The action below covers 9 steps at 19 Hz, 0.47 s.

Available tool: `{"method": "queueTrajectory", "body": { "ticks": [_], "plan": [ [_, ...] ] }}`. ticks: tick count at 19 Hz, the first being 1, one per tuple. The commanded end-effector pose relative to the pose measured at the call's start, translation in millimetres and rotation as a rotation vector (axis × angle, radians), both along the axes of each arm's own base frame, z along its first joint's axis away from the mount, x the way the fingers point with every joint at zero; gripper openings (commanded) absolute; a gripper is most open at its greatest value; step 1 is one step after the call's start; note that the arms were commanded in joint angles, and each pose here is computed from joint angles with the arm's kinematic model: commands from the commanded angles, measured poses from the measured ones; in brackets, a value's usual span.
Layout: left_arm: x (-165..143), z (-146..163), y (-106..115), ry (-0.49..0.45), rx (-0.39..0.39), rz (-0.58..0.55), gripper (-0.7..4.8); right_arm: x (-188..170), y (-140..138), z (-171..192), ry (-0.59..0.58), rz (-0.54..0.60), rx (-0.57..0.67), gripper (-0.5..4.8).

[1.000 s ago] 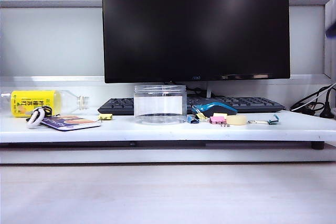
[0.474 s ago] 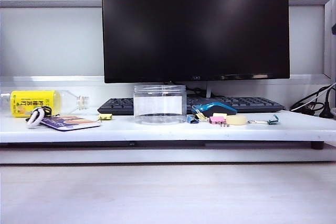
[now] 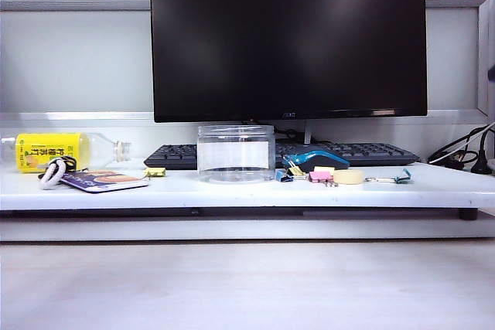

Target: Take the clips out of the round transparent plastic box and place them on the table.

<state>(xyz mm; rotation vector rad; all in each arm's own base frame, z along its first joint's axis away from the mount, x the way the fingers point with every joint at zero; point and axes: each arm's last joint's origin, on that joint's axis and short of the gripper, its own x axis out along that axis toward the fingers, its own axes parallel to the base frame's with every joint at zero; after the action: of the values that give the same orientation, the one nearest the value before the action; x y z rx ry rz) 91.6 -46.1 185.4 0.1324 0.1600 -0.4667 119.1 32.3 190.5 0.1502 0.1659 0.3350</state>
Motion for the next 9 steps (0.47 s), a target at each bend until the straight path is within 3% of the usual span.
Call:
{"method": "queueTrajectory", "body": {
  "ticks": [1,4,9],
  "plan": [
    [1.2,-5.4,-0.9,-0.007,-0.002,-0.007,0.17,0.1,0.1,-5.8,-0.024,-0.008,0.028,-0.01],
    [2.1,-18.1,-1.3,0.030,-0.011,-0.001,0.17,-1.1,-2.2,-29.1,0.000,-0.077,0.011,-0.01],
    [2.8,-27.1,-1.6,0.041,-0.005,-0.001,0.17,-1.8,-3.1,-36.9,0.013,-0.103,-0.040,-0.01]
  ]
}}
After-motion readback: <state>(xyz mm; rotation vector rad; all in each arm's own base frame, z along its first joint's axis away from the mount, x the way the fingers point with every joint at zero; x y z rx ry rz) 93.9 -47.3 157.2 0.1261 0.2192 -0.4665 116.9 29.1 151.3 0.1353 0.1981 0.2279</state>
